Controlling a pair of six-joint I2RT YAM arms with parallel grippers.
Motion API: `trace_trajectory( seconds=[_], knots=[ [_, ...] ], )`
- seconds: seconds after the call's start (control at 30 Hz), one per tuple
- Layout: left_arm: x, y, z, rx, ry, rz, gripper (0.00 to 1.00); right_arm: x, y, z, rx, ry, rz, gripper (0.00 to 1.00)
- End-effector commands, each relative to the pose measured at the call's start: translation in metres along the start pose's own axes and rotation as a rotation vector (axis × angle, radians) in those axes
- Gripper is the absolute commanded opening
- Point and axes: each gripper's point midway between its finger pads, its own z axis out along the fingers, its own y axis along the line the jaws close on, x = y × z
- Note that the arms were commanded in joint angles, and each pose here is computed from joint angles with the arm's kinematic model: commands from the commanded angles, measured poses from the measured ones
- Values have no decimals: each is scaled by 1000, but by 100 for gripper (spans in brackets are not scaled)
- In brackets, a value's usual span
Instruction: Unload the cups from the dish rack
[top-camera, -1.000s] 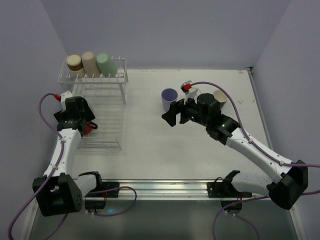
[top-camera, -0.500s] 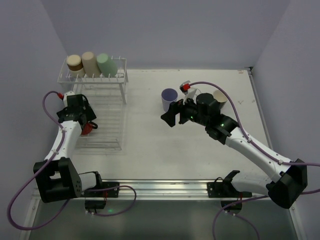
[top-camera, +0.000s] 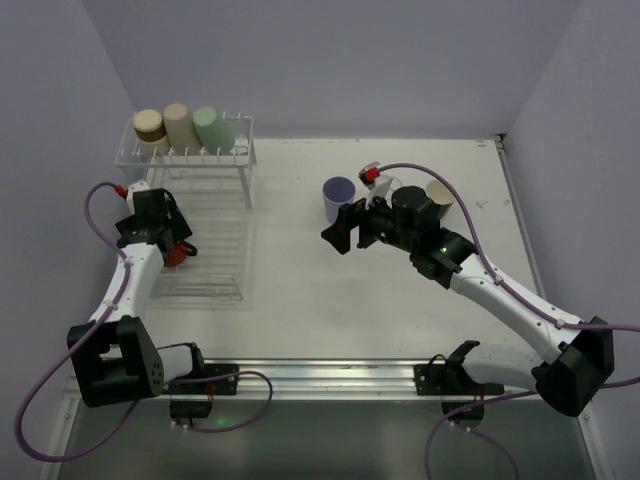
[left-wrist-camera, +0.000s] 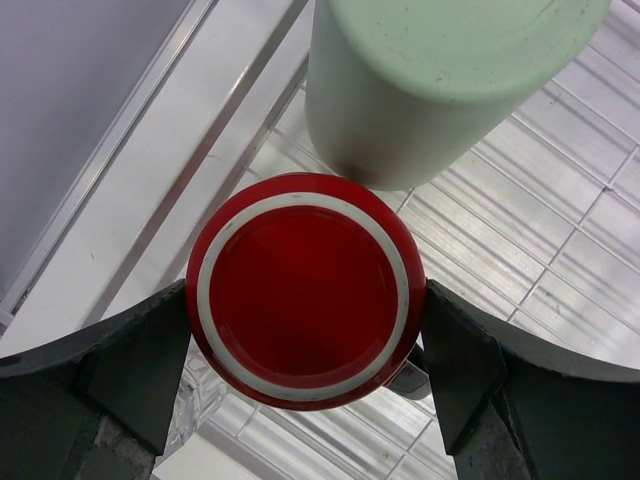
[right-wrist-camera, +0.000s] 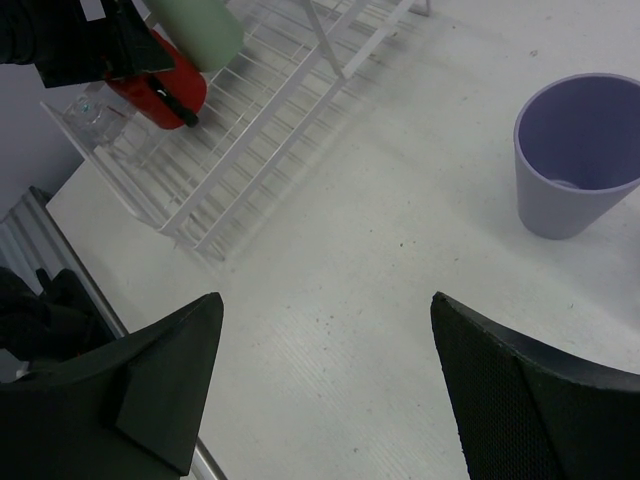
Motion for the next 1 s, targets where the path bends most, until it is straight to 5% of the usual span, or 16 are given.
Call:
trace_trajectory(
  seconds=[0.0, 0.13, 0.27, 0.7, 0.97],
  knots=[
    [-19, -5, -11, 49, -71, -36, 42, -15, 13, -3, -53, -52, 2, 86],
    [-31, -12, -33, 125, -114, -61, 17, -19, 18, -7, -76, -68, 12, 86],
    [-40, -23, -57, 229, -147, -75, 7, -23, 26, -10, -111, -82, 29, 86],
    [-30, -60, -141, 613, -170, -103, 0, -26, 48, -37, -228, -204, 244, 87],
    [-21, -119, -243, 1268, -213, -107, 0, -24, 67, -43, -410, -278, 590, 87]
  ],
)
